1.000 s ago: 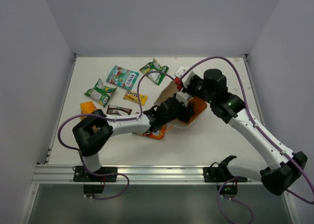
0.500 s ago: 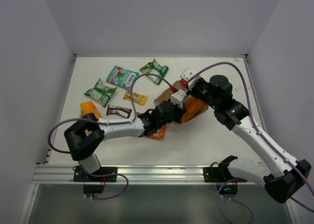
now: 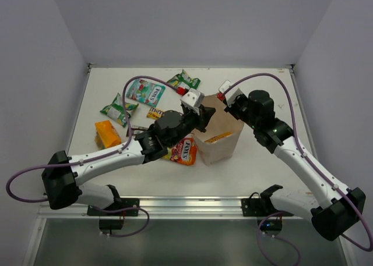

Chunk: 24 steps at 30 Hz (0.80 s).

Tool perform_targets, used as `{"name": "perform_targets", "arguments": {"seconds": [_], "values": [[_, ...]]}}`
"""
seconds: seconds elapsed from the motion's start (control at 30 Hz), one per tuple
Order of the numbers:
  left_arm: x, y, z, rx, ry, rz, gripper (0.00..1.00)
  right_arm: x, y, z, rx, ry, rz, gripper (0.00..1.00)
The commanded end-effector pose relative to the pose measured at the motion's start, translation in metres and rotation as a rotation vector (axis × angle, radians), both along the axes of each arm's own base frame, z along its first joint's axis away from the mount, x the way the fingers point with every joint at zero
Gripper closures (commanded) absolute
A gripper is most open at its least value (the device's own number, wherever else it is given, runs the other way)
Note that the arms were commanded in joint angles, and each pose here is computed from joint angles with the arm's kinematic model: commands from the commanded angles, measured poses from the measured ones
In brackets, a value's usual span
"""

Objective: Take the snacks out of the paper bag

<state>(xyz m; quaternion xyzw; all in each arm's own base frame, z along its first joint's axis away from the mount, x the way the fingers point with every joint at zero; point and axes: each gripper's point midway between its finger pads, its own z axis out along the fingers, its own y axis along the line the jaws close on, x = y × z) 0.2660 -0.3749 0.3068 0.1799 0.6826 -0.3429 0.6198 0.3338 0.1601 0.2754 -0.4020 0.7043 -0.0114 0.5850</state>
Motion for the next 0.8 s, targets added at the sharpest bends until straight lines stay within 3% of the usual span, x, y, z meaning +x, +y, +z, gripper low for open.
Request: {"name": "perform_targets", "arguments": {"seconds": [0.0,0.03,0.07,0.2,0.27,0.6,0.77], "values": [[-0.005,-0.017,-0.016,0.064,0.016,-0.078,0.87,0.005,-0.001,0.032,0.061,-0.082,-0.016,1.00],[-0.009,-0.024,-0.022,0.069,0.042,-0.114,0.80,0.004,0.000,0.034,0.061,-0.084,-0.008,1.00],[-0.010,-0.031,-0.037,0.092,0.070,-0.140,0.65,0.004,0.000,0.035,0.055,-0.086,-0.006,1.00],[-0.024,-0.046,-0.060,0.123,0.130,-0.239,0.24,0.005,-0.001,0.047,0.033,-0.123,0.004,1.00],[-0.027,-0.046,-0.063,0.143,0.139,-0.256,0.16,0.008,-0.001,0.053,0.013,-0.148,0.010,1.00],[-0.025,-0.046,-0.068,0.217,0.101,-0.271,0.10,0.018,0.010,0.121,-0.005,-0.296,0.070,1.00],[-0.013,-0.058,-0.084,0.262,0.097,-0.264,0.10,0.023,0.026,0.117,-0.052,-0.295,0.120,1.00]]}}
